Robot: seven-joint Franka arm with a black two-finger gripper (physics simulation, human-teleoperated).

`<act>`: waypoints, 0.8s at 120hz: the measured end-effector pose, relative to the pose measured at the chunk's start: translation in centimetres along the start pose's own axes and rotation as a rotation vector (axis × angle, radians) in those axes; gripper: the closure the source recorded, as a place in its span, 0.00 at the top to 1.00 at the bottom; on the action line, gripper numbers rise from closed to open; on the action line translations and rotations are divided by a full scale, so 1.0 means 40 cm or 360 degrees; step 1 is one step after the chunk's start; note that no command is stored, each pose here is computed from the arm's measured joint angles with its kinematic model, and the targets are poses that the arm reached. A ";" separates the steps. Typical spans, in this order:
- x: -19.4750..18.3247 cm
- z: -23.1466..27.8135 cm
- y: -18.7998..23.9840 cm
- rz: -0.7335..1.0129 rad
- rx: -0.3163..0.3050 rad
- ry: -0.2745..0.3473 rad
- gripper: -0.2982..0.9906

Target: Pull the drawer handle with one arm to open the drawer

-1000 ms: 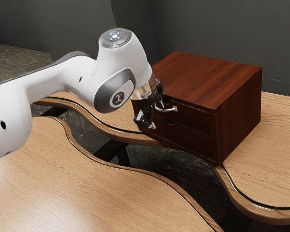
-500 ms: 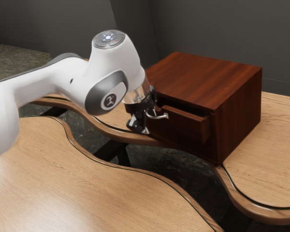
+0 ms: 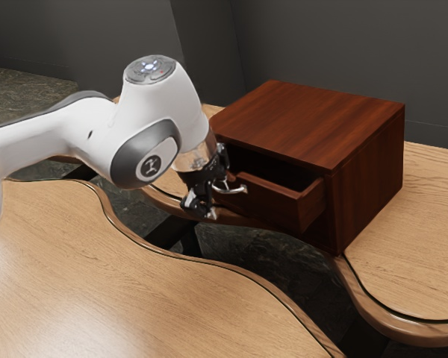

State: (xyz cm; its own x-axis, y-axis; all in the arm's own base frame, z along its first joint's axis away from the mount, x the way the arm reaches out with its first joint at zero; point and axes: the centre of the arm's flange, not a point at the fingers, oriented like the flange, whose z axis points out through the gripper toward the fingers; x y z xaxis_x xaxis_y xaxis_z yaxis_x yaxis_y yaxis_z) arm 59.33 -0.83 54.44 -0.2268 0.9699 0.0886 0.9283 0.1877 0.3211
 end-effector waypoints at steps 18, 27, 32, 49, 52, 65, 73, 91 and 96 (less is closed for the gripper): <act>0.009 -0.005 -0.026 -0.0007 0.0018 0.0001 0.53; 0.013 -0.017 -0.039 -0.0008 0.0027 0.0002 0.53; 0.015 -0.021 -0.046 -0.0009 0.0036 0.0004 0.53; 0.025 -0.036 -0.072 -0.0010 0.0060 0.0008 0.53; 0.027 -0.040 -0.076 -0.0011 0.0062 0.0008 0.53; 0.035 -0.050 -0.098 -0.0009 0.0075 0.0010 0.53; 0.037 -0.058 -0.105 -0.0003 0.0083 0.0013 0.53; 0.040 -0.067 -0.120 0.0016 0.0110 0.0021 0.53; 0.041 -0.070 -0.126 0.0019 0.0116 0.0022 0.53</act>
State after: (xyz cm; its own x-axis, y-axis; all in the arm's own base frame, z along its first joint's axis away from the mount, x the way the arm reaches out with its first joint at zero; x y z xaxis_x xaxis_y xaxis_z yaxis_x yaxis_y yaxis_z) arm 53.47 -0.60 55.60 -0.2189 0.9700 0.1054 0.9498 0.1871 0.2506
